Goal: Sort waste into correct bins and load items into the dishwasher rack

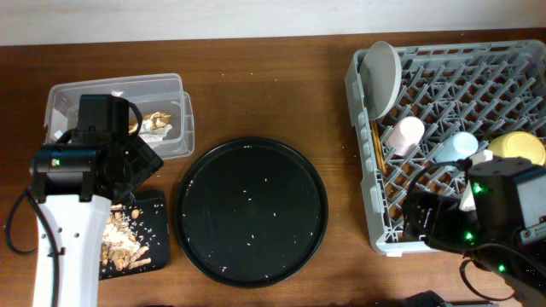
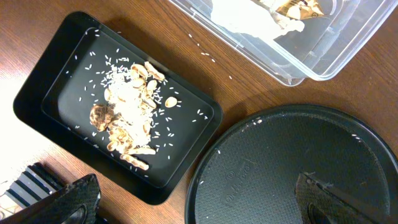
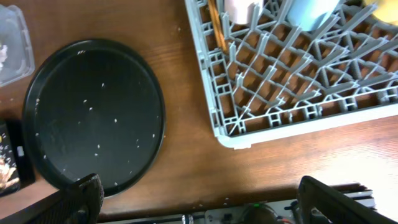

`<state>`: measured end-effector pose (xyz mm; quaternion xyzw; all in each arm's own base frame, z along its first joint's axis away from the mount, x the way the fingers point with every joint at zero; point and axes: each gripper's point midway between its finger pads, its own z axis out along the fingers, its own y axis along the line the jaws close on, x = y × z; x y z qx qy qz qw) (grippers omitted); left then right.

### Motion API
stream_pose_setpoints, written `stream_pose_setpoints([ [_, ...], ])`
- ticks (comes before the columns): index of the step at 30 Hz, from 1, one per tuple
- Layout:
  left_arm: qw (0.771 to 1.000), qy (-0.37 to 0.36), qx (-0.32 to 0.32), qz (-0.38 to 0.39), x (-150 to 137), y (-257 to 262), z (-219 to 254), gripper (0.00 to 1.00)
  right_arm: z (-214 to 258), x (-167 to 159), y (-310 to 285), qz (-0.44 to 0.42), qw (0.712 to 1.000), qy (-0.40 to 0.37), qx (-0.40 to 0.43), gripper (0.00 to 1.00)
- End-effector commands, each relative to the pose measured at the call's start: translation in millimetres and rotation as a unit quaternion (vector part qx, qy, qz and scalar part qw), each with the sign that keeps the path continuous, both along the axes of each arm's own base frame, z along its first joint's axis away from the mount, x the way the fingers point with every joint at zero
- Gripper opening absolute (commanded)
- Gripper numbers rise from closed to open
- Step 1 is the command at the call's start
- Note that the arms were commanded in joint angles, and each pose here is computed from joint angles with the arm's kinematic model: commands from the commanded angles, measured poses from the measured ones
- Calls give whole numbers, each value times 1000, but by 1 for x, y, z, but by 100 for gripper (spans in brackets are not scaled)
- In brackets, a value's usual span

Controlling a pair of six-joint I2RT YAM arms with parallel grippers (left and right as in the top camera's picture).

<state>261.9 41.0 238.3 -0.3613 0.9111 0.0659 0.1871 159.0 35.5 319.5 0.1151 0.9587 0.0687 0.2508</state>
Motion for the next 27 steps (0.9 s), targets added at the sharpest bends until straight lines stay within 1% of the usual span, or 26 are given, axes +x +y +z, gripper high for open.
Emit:
stream_pose_setpoints([
  [1, 1000, -11, 0, 9, 1, 2, 6, 99, -3, -4, 7, 14, 1000, 11, 14, 98],
  [11, 1000, -11, 0, 9, 1, 2, 6, 99, -8, 2, 8, 17, 1000, 26, 5, 98],
  [15, 1000, -11, 0, 9, 1, 2, 6, 99, -7, 1, 7, 17, 1000, -3, 14, 98],
  [17, 1000, -11, 0, 9, 1, 2, 6, 99, -7, 2, 8, 17, 999, -36, 24, 98],
  [21, 1000, -11, 0, 9, 1, 2, 6, 99, -16, 8, 2, -3, 990, -132, 48, 98],
  [23, 1000, -11, 0, 9, 1, 2, 6, 99, -31, 8, -4, -15, 984, -169, 52, 98],
  [27, 1000, -11, 0, 9, 1, 2, 6, 99, -65, 13, -4, 8, 968, -247, 47, 98],
])
